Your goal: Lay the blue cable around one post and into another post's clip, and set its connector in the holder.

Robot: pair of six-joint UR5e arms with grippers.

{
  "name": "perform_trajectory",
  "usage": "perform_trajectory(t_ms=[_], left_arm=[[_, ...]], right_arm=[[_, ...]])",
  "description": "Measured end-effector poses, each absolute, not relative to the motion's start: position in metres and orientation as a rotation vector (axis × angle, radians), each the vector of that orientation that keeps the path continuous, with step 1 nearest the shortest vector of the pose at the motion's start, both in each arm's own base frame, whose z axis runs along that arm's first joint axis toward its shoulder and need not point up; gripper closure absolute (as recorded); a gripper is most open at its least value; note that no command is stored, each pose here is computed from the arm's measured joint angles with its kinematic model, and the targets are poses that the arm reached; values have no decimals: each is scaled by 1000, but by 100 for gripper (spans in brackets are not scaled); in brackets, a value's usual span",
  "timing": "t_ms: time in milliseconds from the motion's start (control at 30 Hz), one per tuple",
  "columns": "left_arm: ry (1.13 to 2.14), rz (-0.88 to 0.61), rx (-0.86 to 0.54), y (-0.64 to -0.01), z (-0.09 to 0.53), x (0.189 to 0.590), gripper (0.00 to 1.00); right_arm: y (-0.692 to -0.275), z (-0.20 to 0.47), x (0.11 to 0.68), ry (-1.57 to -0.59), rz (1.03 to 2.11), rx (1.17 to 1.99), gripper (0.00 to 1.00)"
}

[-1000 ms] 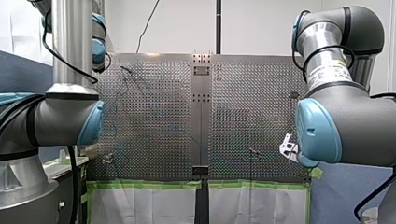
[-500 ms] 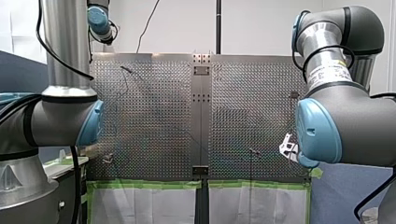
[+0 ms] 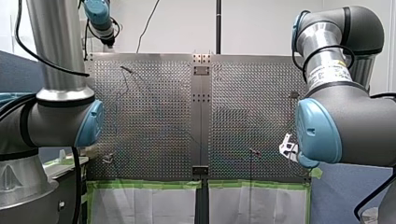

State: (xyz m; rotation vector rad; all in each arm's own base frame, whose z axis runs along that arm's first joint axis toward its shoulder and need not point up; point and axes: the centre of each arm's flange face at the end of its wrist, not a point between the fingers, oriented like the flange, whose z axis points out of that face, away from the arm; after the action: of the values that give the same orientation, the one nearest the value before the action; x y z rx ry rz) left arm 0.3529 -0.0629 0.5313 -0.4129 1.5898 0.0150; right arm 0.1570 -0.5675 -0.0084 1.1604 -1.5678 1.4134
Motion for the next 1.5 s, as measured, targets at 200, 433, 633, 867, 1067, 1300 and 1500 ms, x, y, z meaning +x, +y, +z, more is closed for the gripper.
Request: perform_trajectory(t_ms=[200,433,633,867,1067,1300,1500], left_arm=[[1699,14,-405,-69,508,350,0],[1806,-10,-354,-75,497,361,0],[1807,-15,-339,-76,504,364,0],[1783,-17,-333,-77,518,365,0],[1776,-16,-334,-77,524,365,0],[1782,22,-367,-76,523,361,0],[1776,59,-413,-75,522,360,0]], right_arm=[[-567,-8,157,-1568,1413,1160,53],[-567,-9,157,-1569,1412,1162,53],[-567,-9,158,-1569,1413,1164,53],[-567,-9,159,-1568,1414,1165,53],[-566,-9,160,-1567,1416,1166,53],[-566,-9,161,-1566,1417,1168,53],[-566,-9,162,-1565,1417,1171,53]])
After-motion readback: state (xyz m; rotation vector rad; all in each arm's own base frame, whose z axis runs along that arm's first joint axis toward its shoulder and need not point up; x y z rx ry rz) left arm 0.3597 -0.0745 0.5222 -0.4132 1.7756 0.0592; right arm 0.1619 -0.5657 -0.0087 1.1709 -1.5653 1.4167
